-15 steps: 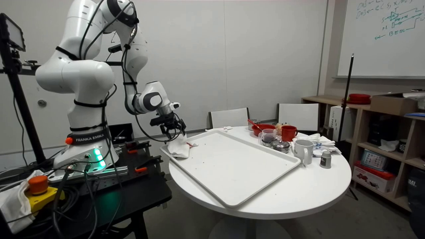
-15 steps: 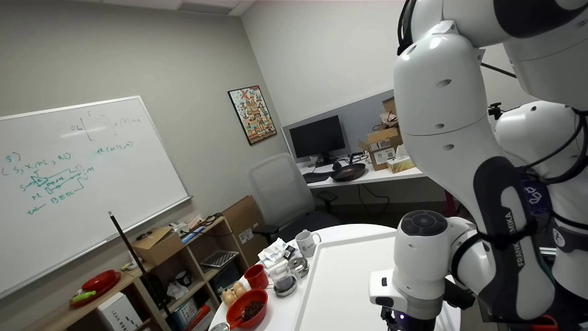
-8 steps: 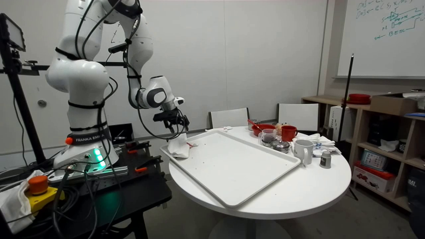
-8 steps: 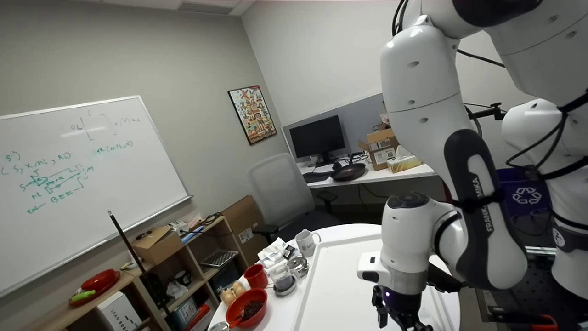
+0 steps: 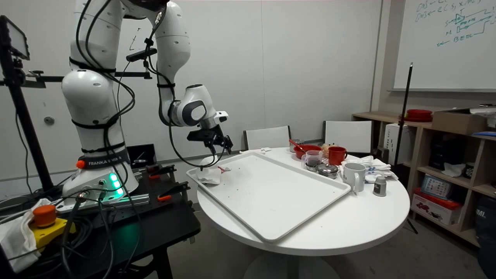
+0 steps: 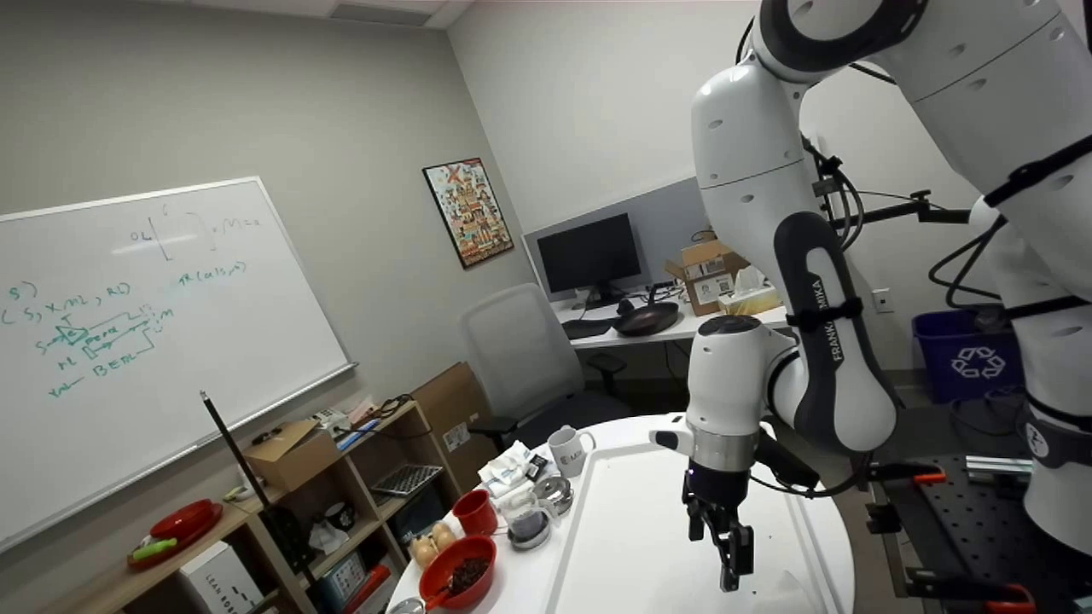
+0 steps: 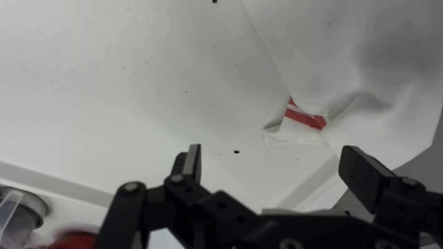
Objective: Use the white towel to wipe the tray
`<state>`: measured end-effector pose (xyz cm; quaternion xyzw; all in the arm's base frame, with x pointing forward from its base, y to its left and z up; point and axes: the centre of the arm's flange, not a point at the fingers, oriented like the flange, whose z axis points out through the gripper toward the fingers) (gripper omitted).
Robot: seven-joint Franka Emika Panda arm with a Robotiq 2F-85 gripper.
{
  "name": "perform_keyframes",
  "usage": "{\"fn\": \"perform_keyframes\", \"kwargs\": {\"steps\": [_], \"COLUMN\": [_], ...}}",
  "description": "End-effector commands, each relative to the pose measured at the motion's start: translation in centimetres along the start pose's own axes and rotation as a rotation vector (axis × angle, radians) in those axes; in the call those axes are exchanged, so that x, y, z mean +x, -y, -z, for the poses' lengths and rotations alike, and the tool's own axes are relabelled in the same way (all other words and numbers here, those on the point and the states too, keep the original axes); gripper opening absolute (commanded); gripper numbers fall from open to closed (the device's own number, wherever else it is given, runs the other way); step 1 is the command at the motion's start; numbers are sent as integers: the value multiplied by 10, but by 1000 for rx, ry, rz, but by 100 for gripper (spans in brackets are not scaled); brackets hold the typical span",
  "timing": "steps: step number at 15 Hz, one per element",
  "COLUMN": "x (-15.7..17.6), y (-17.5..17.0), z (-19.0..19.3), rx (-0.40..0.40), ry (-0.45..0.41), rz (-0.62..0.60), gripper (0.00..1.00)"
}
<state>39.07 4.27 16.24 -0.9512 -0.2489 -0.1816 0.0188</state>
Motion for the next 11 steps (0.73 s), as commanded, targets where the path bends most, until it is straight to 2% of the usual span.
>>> {"fn": "perform_keyframes", "kwargs": {"steps": [1,6,7,11], "x": [-11,-21,-23,-27], "y": [-26,-46,-35,-39], "z": [20,24,9,10], "rx": [31,54,28,34], "ry": [-12,-23,-19,-24], "rz": [-88,-184,-148,-173], "gripper": [100,100,100,100]}}
